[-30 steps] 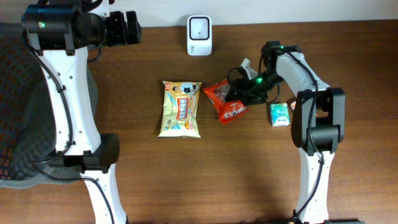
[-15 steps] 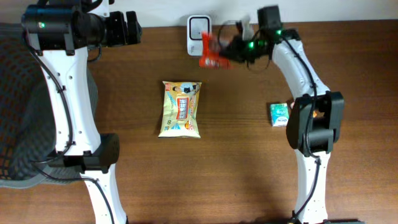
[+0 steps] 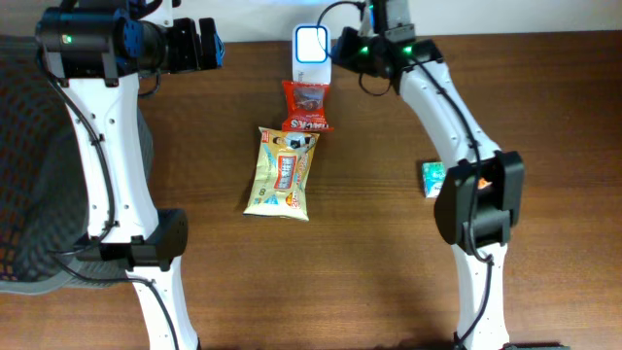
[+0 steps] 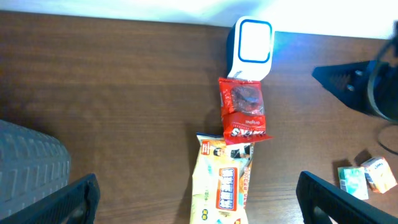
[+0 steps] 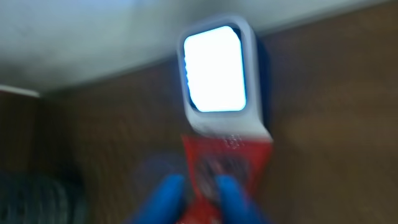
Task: Scan the item barcode
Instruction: 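Lift red snack bag with right gripper to the white scanner, then move red snack bag away from scanner toward table right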
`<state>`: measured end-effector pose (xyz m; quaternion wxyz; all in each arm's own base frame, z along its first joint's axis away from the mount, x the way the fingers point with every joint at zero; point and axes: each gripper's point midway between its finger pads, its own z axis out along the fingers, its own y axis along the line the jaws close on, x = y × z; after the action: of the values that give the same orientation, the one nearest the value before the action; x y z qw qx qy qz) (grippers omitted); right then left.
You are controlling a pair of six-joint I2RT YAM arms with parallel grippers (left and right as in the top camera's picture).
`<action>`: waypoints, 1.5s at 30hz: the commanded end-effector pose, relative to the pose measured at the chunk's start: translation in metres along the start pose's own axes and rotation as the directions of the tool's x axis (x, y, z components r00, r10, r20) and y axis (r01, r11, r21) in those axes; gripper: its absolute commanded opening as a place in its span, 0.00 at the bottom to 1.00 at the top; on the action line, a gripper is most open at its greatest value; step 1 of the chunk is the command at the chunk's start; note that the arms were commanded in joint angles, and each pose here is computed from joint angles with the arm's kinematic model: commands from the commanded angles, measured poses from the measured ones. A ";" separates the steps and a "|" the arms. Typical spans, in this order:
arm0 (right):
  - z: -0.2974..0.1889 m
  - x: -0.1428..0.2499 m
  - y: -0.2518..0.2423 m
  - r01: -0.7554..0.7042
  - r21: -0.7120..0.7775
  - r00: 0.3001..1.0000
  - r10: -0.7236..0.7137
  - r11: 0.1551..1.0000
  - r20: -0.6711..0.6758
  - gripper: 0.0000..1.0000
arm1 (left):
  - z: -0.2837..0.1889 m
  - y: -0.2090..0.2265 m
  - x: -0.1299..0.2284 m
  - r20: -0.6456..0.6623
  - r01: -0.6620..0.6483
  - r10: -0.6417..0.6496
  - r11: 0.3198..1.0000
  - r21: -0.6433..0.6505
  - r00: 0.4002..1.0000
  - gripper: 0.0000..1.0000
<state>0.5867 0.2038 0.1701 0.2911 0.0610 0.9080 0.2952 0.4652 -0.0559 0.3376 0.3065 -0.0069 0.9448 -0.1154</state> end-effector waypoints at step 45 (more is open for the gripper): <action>0.015 0.053 -0.023 0.158 0.103 0.974 -0.138 0.982 -0.182 0.99 | -0.008 -0.024 0.002 0.016 -0.035 0.035 0.999 0.037 0.999 0.99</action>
<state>0.5547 0.1827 0.1625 0.2581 0.0025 0.9407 0.2201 0.4624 -0.0753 0.3376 0.3040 0.0129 0.9448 -0.1216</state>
